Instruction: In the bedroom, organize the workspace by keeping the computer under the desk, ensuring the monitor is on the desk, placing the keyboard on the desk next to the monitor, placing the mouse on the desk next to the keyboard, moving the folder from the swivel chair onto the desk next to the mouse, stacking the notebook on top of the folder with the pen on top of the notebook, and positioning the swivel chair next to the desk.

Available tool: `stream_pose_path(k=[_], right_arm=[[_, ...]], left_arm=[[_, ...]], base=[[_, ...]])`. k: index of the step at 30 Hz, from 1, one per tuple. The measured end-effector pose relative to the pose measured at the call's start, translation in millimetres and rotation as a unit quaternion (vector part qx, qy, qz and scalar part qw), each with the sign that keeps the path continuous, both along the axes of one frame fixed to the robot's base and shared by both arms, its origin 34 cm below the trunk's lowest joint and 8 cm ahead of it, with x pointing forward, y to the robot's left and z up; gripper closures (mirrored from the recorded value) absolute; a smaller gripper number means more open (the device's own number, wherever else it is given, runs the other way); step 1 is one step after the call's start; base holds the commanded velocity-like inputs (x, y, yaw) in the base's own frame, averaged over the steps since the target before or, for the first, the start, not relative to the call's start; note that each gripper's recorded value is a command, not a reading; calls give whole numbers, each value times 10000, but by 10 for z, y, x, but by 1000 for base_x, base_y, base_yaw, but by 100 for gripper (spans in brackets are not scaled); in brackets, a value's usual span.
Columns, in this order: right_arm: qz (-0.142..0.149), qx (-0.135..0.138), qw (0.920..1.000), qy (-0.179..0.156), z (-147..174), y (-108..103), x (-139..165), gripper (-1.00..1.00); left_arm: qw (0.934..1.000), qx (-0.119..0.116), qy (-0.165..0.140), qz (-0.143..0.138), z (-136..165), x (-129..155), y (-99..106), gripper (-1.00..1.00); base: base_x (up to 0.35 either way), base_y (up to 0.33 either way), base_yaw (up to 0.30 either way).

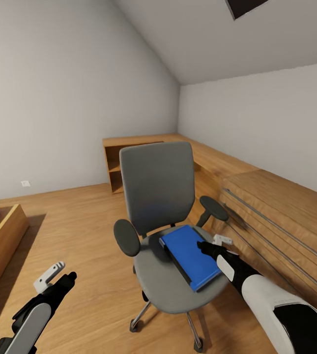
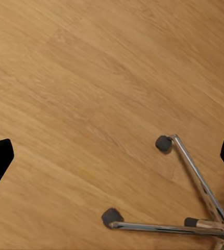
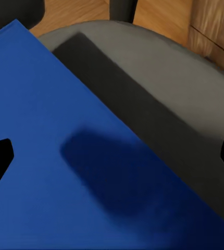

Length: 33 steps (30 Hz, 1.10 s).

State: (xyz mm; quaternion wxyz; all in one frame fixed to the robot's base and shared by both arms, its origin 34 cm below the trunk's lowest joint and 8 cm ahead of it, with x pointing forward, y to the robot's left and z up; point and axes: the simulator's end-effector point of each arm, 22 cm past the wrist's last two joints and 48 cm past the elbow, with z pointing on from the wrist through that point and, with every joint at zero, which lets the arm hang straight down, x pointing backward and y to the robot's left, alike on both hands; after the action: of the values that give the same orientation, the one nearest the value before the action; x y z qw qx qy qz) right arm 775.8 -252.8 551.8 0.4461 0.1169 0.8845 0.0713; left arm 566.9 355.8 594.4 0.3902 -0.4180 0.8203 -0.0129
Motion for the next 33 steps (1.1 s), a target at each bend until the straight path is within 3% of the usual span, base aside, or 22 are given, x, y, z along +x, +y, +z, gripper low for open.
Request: stream_pose_path(k=[33], right_arm=[[-15, -24, 9999, -147, -163, -76, 23, -100]], left_arm=[[10000, 12, 8, 23, -299, -70, 16, -100]], base=[[0, 0, 0]])
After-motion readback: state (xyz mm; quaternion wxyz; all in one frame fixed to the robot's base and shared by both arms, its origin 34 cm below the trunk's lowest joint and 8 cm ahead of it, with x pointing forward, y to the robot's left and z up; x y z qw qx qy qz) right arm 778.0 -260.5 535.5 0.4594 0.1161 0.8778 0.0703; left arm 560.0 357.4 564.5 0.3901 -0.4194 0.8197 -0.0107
